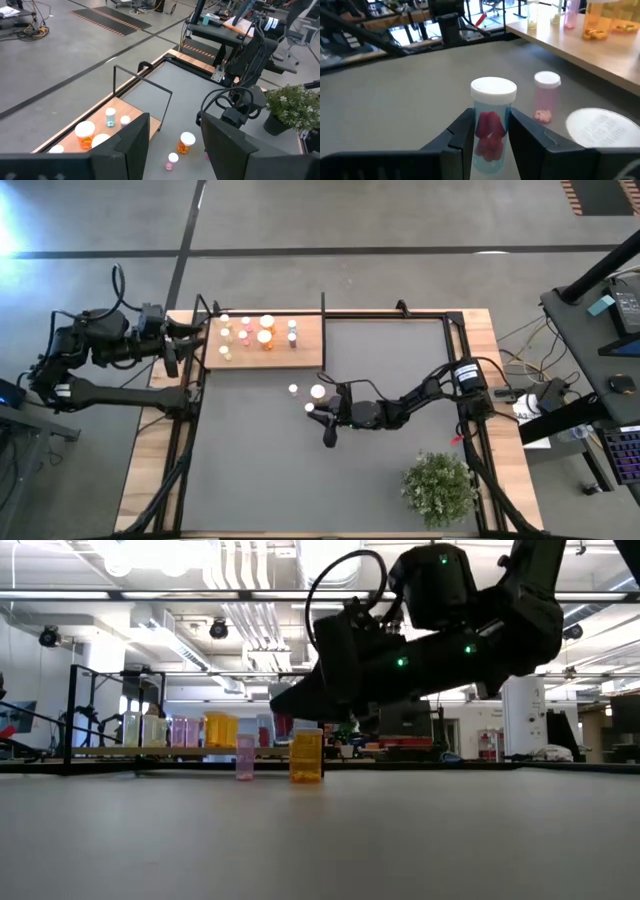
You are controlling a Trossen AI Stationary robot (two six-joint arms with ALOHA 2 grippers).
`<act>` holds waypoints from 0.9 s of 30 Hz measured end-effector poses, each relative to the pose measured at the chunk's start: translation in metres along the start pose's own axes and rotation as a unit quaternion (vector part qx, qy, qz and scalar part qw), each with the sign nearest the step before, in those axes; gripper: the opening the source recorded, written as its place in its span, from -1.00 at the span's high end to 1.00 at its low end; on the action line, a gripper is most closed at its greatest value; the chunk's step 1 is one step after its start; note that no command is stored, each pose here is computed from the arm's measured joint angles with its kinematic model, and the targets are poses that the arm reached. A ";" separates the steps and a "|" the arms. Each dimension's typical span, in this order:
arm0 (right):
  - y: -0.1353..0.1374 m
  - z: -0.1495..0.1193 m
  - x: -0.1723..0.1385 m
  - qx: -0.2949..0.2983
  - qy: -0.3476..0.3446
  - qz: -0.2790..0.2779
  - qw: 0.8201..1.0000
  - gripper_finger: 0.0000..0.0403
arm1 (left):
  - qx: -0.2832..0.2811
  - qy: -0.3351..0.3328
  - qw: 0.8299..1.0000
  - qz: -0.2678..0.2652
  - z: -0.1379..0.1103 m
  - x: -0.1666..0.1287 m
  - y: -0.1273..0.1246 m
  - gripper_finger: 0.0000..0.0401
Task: Pick and place medicine bottles onto shelf by color
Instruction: Put the blue pill bottle on the shelf aligned with the other blue pill bottles
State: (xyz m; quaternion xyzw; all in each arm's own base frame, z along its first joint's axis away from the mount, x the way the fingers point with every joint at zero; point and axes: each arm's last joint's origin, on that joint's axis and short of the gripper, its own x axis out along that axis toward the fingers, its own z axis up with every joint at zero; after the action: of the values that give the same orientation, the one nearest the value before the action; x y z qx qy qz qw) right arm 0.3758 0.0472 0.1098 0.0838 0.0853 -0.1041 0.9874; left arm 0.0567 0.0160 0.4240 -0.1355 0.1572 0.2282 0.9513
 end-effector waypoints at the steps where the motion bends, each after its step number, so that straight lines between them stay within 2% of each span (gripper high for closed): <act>1: -0.001 -0.003 0.001 -0.004 0.003 -0.001 1.000 0.51 | 0.000 0.002 1.000 0.000 0.000 0.001 0.000 0.19; 7: -0.005 -0.027 0.006 0.002 0.001 -0.001 1.000 0.51 | 0.004 0.014 1.000 0.004 0.002 0.010 -0.003 0.19; 13: -0.004 -0.037 0.012 0.043 -0.108 0.026 0.993 0.51 | 0.008 0.026 1.000 0.008 0.003 0.017 -0.006 0.19; 17: -0.006 -0.050 0.018 0.043 -0.094 0.019 0.994 0.51 | 0.010 0.034 0.999 0.011 0.003 0.022 -0.008 0.19; 22: -0.003 -0.049 0.024 0.043 -0.094 0.020 0.994 0.51 | 0.012 0.040 0.999 0.013 0.004 0.027 -0.009 0.19; 27: -0.002 -0.053 0.027 0.008 -0.059 0.012 0.998 0.51 | 0.013 0.044 0.999 0.014 0.004 0.029 -0.010 0.19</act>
State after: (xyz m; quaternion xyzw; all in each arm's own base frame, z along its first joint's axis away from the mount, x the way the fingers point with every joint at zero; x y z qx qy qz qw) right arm 0.3933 0.0499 0.0531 0.0863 0.0254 -0.0976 0.9911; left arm 0.0872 0.0204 0.4188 -0.1309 0.2036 0.2334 0.9418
